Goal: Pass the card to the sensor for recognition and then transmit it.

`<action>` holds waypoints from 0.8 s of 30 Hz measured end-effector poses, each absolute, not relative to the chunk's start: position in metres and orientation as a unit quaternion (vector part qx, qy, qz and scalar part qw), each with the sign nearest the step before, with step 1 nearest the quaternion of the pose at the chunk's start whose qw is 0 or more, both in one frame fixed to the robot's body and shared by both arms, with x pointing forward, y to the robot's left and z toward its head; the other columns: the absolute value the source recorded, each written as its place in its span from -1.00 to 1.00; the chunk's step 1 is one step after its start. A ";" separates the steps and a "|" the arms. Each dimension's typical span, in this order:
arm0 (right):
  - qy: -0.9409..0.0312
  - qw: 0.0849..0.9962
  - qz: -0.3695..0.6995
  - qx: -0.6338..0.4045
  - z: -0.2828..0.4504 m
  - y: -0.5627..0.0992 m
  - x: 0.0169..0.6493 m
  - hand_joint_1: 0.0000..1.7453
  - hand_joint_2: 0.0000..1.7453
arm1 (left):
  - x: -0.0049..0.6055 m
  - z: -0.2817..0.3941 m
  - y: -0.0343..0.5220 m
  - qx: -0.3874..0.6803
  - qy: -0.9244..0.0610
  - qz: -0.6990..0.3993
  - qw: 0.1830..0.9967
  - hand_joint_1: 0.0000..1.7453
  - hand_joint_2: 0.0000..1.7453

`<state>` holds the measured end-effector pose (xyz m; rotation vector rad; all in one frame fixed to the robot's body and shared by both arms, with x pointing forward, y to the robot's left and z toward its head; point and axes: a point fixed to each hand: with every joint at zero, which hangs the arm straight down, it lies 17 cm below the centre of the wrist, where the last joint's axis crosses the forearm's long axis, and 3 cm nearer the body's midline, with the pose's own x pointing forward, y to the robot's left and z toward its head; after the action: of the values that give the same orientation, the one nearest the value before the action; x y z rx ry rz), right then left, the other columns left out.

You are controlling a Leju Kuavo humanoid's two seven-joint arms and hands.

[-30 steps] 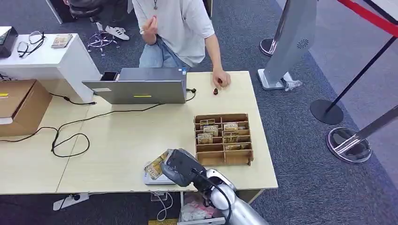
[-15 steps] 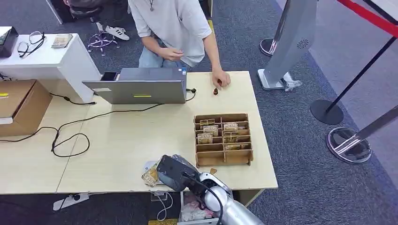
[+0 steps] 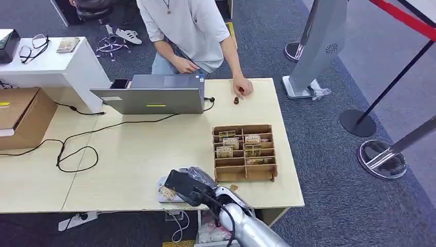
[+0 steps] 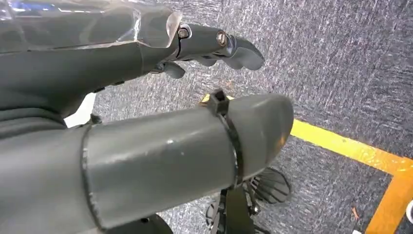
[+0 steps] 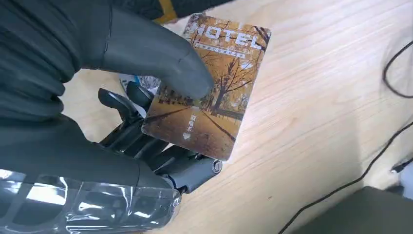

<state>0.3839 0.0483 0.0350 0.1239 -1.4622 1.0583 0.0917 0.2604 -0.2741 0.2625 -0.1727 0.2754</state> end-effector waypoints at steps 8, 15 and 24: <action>-0.627 0.619 0.472 0.030 0.026 0.044 0.387 1.00 1.00 | 0.095 -0.273 0.260 0.130 -0.088 0.135 0.978 -1.00 -1.00; -0.617 0.617 0.489 0.003 0.015 0.037 0.390 1.00 1.00 | 0.097 -0.274 0.261 0.124 -0.093 0.122 0.980 -1.00 -1.00; -0.611 0.612 0.502 -0.008 0.013 0.040 0.392 1.00 1.00 | 0.096 -0.274 0.263 0.126 -0.091 0.126 0.980 -1.00 -1.00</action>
<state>0.3925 0.0403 0.0134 -0.0193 -1.4107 1.1573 0.0964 0.2633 -0.2740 0.2544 -0.1833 0.2531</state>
